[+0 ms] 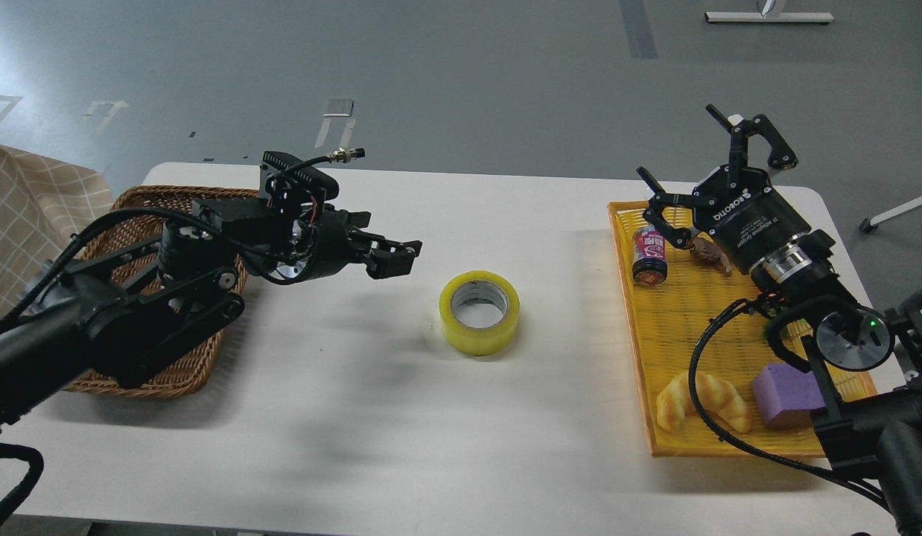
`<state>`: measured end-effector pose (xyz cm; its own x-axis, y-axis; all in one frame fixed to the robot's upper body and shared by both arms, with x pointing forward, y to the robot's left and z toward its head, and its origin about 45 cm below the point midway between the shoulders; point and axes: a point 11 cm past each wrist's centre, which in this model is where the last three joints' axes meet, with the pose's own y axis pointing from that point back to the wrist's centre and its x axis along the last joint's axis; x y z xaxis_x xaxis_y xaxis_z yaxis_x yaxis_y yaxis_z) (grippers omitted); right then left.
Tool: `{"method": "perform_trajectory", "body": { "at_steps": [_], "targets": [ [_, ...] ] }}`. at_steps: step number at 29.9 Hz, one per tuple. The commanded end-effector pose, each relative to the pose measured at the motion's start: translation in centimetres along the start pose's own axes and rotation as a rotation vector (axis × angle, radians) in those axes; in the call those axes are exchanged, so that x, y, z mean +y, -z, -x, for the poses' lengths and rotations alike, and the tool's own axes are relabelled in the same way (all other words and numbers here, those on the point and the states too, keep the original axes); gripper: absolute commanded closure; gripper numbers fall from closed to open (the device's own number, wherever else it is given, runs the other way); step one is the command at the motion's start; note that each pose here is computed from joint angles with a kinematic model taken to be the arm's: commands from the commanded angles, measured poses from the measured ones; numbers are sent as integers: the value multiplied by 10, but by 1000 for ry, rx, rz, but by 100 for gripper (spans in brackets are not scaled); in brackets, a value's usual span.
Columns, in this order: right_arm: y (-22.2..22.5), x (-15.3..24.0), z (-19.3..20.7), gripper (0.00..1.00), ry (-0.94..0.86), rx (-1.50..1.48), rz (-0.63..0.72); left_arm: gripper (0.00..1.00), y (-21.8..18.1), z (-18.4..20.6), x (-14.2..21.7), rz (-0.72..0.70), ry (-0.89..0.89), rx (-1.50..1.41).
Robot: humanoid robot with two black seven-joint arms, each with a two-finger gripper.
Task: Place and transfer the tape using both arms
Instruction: 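Reach the left gripper toward the tape roll on the table, then grip the tape roll's rim with the left gripper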
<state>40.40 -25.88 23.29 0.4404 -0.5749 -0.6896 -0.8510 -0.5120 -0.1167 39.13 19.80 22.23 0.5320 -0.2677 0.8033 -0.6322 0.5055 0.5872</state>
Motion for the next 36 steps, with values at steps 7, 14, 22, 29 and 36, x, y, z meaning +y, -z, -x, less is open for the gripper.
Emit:
{"method": "perform_trajectory", "body": {
  "at_steps": [7,14,22,29,36],
  "targets": [
    [6,2,-3,0,-9,-1,-19,2,-40,-19,-29,-10,-39,28],
    [9,3,-4,0,-13,1,-26,2,-49,-8,-48,-64,-7,63],
    [9,3,-5,0,-17,1,-25,2,-46,23,-55,-131,81,17],
    [11,5,-7,0,-21,9,-24,2,-44,28,-56,-154,91,21],
    [11,5,-7,0,-23,10,-23,2,-45,41,-56,-146,114,44]
  ]
}}
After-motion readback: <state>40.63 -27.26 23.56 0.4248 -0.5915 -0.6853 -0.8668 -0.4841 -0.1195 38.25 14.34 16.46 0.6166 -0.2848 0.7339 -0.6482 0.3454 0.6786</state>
